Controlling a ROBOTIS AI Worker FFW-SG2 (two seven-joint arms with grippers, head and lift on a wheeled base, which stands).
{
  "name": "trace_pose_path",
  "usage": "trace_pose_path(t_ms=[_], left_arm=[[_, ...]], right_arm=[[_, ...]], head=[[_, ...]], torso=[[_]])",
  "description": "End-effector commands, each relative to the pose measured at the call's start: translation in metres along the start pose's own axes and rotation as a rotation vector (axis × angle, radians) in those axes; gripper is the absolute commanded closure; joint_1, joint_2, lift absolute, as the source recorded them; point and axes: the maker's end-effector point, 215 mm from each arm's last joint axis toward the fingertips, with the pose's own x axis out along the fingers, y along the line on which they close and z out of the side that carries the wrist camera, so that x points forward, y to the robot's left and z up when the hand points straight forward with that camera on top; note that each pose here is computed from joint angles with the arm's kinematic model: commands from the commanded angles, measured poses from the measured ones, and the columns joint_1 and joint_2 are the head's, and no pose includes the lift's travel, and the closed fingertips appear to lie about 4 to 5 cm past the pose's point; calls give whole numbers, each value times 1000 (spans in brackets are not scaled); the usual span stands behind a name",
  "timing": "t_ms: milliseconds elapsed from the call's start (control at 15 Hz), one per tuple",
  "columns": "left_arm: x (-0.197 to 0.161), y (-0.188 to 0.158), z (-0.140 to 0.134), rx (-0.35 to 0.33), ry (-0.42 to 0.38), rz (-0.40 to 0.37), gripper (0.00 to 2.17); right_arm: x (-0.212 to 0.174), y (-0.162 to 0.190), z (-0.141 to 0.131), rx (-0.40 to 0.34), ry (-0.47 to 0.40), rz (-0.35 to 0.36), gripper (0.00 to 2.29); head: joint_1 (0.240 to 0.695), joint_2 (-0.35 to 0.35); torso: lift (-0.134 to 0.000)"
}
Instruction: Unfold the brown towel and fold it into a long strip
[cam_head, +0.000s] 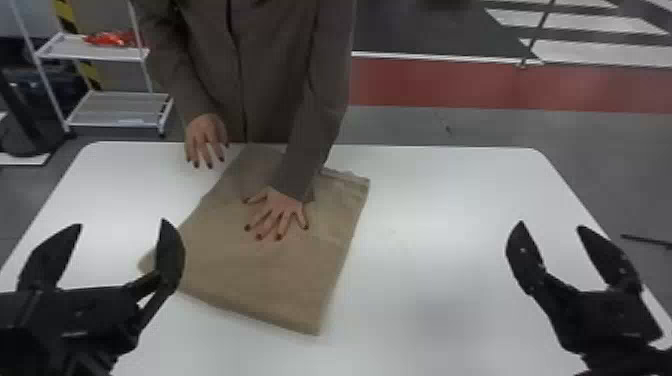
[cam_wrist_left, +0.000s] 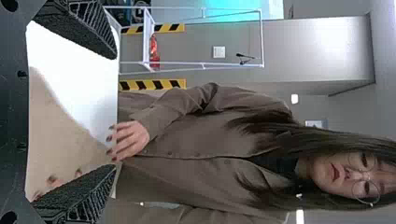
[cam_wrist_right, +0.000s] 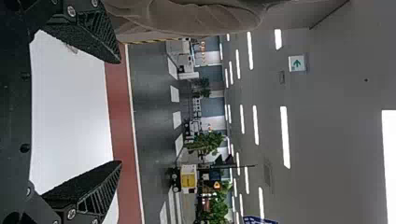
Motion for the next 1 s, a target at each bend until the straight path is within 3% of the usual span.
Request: trace_pose_path(t_ms=[0, 933], left_arm=[[-1, 1, -2, 1, 5, 1, 39], [1, 1, -12, 4, 17, 2, 39]], right_arm=[[0, 0, -3, 3, 9, -1, 124], [1, -2, -11, 15, 17, -6, 124]], head=[[695, -106], [695, -104]], torso=[[-114], [-114]])
